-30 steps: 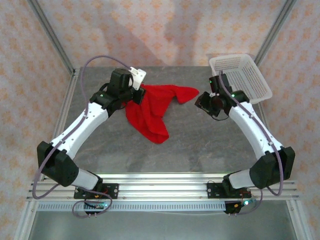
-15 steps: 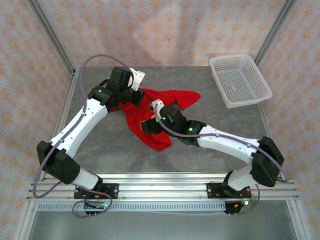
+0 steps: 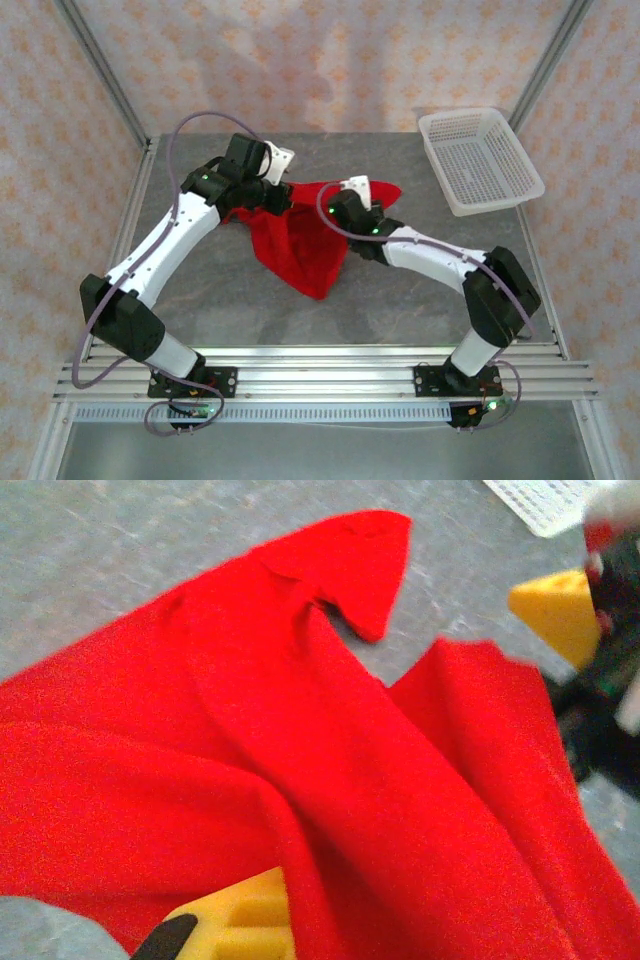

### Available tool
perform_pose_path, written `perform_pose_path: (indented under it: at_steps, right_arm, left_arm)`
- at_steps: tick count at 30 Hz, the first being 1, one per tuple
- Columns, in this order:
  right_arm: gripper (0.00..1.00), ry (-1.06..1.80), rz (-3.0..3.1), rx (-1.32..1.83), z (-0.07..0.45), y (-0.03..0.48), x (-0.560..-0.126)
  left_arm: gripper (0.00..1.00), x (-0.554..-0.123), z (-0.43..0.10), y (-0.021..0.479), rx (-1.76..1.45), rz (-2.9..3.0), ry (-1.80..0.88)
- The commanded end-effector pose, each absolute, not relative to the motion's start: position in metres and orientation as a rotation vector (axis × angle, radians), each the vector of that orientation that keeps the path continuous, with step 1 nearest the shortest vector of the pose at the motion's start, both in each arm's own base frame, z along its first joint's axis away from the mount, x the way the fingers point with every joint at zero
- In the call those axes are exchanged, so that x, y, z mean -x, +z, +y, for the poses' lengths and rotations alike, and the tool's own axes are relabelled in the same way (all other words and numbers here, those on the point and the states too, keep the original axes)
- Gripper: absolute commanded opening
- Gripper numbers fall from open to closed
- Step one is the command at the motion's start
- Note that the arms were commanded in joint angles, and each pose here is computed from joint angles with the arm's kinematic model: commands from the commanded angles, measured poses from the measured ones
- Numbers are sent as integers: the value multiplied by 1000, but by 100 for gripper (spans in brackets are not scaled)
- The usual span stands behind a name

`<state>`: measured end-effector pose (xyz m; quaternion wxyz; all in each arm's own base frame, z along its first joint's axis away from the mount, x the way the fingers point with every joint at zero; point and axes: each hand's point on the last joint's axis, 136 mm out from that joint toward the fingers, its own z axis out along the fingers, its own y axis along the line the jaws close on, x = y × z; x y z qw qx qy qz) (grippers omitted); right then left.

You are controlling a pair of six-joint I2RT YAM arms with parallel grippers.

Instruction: Fold the inside-out t-shirt

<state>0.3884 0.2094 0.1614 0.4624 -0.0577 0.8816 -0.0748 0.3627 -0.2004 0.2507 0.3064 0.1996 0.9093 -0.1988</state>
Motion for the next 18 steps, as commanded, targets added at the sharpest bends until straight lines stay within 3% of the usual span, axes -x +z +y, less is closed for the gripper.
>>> perform_pose_path:
  at_steps: [1,7,10,14,15,18]
  right_arm:
    - [62,-14,2276,187,223,167,-350]
    - [58,519,2061,417,295,206,-270]
    - [42,571,1987,513,325,211,-259]
    - [6,567,1945,541,357,203,-274]
    - [1,534,1918,540,363,199,-283]
    - [0,393,1885,573,375,192,-306]
  left_arm:
    - [0,-345,-215,240,-558,2504,-672]
    - [0,-346,-223,237,-449,2571,-762]
    - [0,-350,-225,237,-423,2583,-774]
    - [0,-348,-225,235,-442,2622,-768]
    - [0,-348,-224,234,-444,2630,-762]
    - [0,-346,-222,233,-444,2649,-745]
